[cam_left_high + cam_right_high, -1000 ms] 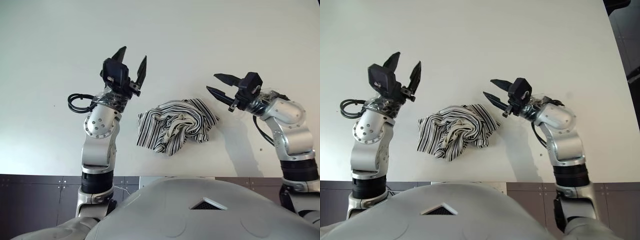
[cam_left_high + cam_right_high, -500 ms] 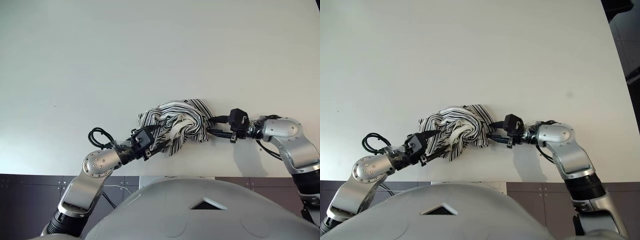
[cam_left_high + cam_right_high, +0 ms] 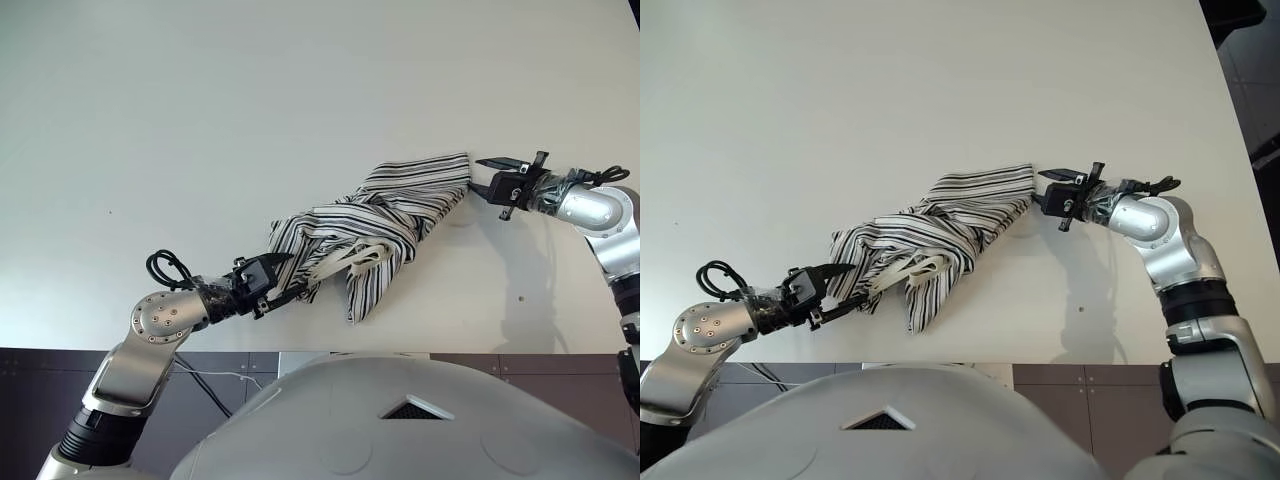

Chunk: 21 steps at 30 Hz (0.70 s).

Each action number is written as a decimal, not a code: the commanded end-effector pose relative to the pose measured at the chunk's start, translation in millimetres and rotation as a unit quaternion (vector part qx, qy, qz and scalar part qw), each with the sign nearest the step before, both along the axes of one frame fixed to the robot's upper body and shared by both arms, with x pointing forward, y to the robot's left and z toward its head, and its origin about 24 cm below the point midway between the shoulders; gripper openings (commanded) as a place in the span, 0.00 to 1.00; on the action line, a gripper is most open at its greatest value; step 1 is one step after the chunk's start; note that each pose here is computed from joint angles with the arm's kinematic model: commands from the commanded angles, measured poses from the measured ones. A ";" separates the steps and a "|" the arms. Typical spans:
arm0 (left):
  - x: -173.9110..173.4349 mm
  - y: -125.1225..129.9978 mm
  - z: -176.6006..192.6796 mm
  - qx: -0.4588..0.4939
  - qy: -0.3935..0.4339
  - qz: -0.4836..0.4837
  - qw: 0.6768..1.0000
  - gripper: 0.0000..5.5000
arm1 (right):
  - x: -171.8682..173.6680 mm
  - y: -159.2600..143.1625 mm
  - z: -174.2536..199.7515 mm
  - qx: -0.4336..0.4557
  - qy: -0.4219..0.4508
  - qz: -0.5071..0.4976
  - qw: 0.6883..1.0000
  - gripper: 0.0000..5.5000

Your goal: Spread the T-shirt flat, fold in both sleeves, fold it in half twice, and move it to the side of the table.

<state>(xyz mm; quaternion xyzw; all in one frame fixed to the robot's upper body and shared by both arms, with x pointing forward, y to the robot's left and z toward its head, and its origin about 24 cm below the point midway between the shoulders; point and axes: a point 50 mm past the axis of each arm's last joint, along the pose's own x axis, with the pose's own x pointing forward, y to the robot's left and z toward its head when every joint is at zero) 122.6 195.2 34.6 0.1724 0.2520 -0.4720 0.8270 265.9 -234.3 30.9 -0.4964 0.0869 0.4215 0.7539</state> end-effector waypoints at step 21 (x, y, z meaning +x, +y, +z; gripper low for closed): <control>-41.8 -27.7 8.4 -0.023 0.081 -0.095 0.992 0.51 | -142.2 96.2 1.9 0.283 0.387 0.075 0.874 0.35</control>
